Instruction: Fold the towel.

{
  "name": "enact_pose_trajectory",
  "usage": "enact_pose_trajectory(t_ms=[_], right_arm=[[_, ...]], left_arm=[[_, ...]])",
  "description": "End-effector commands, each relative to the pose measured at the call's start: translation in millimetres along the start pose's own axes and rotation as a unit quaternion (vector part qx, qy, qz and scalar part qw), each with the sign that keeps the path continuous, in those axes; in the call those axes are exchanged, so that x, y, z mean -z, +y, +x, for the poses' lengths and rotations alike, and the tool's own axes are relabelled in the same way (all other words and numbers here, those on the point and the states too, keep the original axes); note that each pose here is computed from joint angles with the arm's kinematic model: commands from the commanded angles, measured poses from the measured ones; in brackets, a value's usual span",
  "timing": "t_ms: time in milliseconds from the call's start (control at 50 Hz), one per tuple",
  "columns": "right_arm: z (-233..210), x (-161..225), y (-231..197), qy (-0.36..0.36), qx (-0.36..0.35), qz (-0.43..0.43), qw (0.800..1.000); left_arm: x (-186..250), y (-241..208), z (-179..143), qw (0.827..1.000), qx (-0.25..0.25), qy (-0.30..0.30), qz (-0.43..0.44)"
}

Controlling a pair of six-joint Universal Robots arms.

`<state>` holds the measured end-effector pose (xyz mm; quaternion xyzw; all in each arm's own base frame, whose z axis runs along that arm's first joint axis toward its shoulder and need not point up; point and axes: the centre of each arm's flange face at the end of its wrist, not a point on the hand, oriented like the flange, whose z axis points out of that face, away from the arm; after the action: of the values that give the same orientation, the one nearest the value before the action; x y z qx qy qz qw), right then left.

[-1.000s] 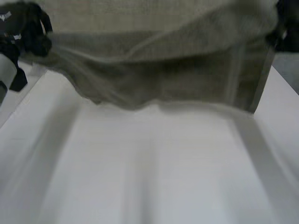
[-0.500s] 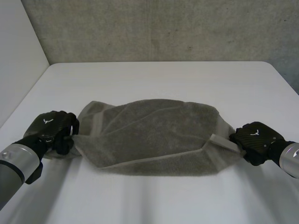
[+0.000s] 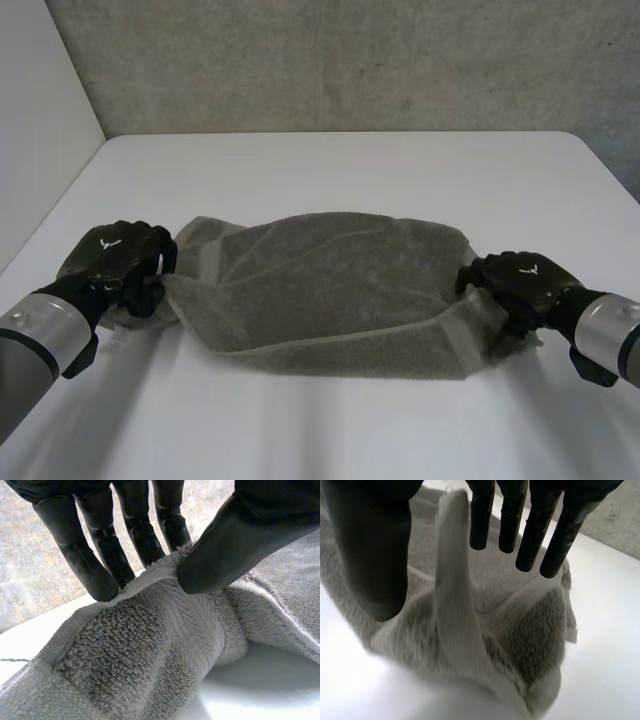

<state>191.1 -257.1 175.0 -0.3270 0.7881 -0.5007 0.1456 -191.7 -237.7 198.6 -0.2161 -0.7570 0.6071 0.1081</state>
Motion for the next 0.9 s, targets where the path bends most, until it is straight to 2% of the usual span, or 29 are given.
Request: enact_pose_trajectory(t_ms=[20,140,220,340,400,580,680,720,740,780,800,840,860,880,900], right_arm=[[-17,-3,-20,-0.017,-0.016,0.005,1.000],[-20,-14,-15,-0.012,-0.015,-0.020,1.000],[-14,-25,-7,0.016,-0.010,-0.045,0.999],[-6,-31,4,0.053,0.044,-0.078,0.995],[-10,-31,5,0.053,0.066,-0.081,0.993],[-14,-29,-1,0.052,0.069,-0.068,0.994],[-24,-26,-25,0.052,0.068,-0.011,0.996],[-27,-17,-55,0.063,0.075,0.054,0.994],[-27,-17,-55,0.063,0.075,0.054,0.994],[-22,-3,-94,0.086,0.089,0.138,0.983],[-22,-3,-94,0.086,0.089,0.138,0.983],[-15,22,-137,0.119,0.102,0.232,0.960],[-15,22,-137,0.119,0.102,0.232,0.960],[-15,38,-156,0.130,0.109,0.275,0.946],[-15,38,-157,0.130,0.109,0.275,0.946]], left_arm=[[1,2,1,1.000,0.001,0.001,-0.002],[1,3,1,1.000,0.002,0.001,-0.005],[0,4,0,1.000,0.001,-0.001,-0.002],[-1,3,-1,1.000,-0.001,-0.002,0.003],[-1,2,-1,1.000,-0.001,-0.002,0.004],[-2,1,-1,1.000,-0.003,-0.003,0.008],[-4,-3,-3,1.000,-0.006,-0.004,0.017],[-9,-15,-7,0.999,-0.019,-0.011,0.037],[-9,-15,-7,0.999,-0.019,-0.011,0.037],[-11,-37,-13,0.997,-0.043,-0.021,0.067],[-11,-37,-13,0.997,-0.043,-0.021,0.067],[-13,-64,-18,0.991,-0.074,-0.032,0.109],[-13,-65,-18,0.991,-0.074,-0.032,0.109],[-8,-84,-21,0.985,-0.089,-0.041,0.141],[-8,-85,-21,0.985,-0.089,-0.042,0.141]])
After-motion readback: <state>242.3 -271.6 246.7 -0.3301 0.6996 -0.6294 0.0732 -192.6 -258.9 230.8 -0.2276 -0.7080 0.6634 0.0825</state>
